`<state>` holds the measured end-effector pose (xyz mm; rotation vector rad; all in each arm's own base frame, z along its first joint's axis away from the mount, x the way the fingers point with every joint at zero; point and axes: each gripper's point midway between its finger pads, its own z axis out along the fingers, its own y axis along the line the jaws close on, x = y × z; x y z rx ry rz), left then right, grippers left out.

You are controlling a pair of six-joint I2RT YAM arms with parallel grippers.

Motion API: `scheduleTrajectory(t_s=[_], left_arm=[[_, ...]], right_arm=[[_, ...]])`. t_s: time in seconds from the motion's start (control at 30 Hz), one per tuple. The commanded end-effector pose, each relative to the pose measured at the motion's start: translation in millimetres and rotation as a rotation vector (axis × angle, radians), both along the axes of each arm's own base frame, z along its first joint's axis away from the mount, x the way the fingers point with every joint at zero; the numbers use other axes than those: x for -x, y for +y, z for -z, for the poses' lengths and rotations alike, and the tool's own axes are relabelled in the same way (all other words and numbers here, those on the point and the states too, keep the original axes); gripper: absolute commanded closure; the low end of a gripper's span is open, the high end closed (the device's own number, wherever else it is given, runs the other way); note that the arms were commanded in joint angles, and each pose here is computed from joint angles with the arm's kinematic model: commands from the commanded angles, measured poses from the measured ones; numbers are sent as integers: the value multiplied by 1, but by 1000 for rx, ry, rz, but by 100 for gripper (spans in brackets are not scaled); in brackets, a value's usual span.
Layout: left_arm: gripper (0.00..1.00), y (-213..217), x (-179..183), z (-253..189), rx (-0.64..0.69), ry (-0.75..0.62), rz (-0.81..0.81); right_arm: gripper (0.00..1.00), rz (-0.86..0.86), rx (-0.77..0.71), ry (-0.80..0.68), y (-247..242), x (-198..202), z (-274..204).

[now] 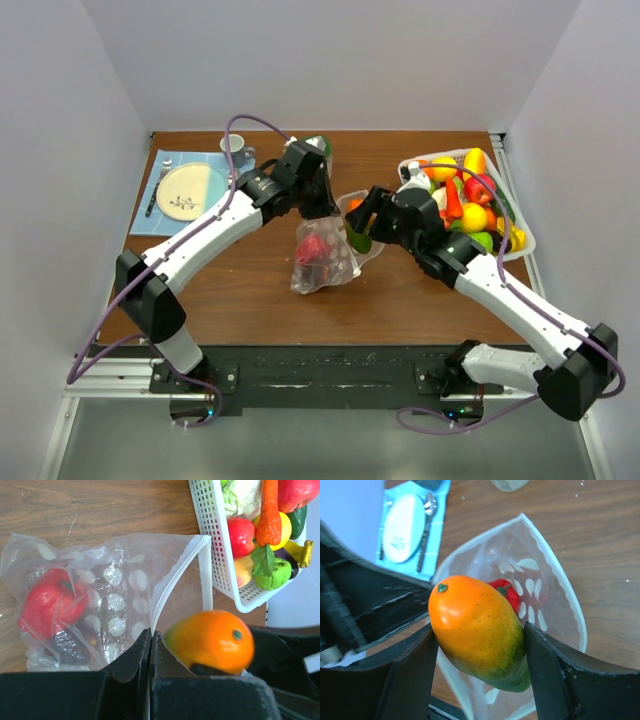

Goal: Place the food in the zip-top bag and seal the zipper

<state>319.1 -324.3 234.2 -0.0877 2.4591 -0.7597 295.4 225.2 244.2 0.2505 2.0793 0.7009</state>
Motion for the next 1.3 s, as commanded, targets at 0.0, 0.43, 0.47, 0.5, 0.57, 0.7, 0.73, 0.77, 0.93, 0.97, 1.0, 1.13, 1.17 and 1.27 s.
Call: scheduleTrajectory(t_s=[0.0, 0.43, 0.47, 0.5, 0.57, 0.7, 0.73, 0.77, 0.93, 0.97, 1.0, 1.13, 1.17, 1.27], left_arm=[[100, 3, 1, -38, 48, -66, -16], [100, 18, -2, -52, 34, -104, -52], [100, 21, -3, -55, 37, -111, -58], [100, 22, -4, -55, 36, -112, -60], [100, 22, -6, -57, 41, -109, -57], [100, 21, -8, -62, 48, -114, -53], [100, 20, -8, -61, 48, -110, -48], [100, 19, -8, -62, 48, -112, -46], [100, 20, -8, -60, 34, -112, -36], [100, 21, -8, -59, 29, -110, -34], [100, 21, -8, -59, 26, -111, -32], [100, 18, -7, -54, 25, -97, -10], [100, 18, -7, -55, 28, -98, -7], [100, 16, -7, -54, 27, -95, 2]], right_arm=[[23, 46, -50, -76, 9, -15, -26], [5, 221, 257, -117, -62, -21, -67], [5, 258, 286, -79, -84, -29, -69], [5, 257, 320, -48, -93, -38, -62], [5, 330, 355, -22, -125, -51, -62], [5, 497, 486, 37, -190, -73, -51], [5, 500, 498, 68, -198, -81, -39], [5, 526, 501, 75, -215, -91, -38], [1, 515, 482, 177, -243, -123, -6], [1, 535, 480, 196, -253, -129, 1], [1, 542, 478, 205, -258, -132, 5], [1, 594, 474, 234, -282, -140, 12], [1, 614, 480, 242, -290, -141, 10], [1, 625, 470, 273, -304, -146, 22]])
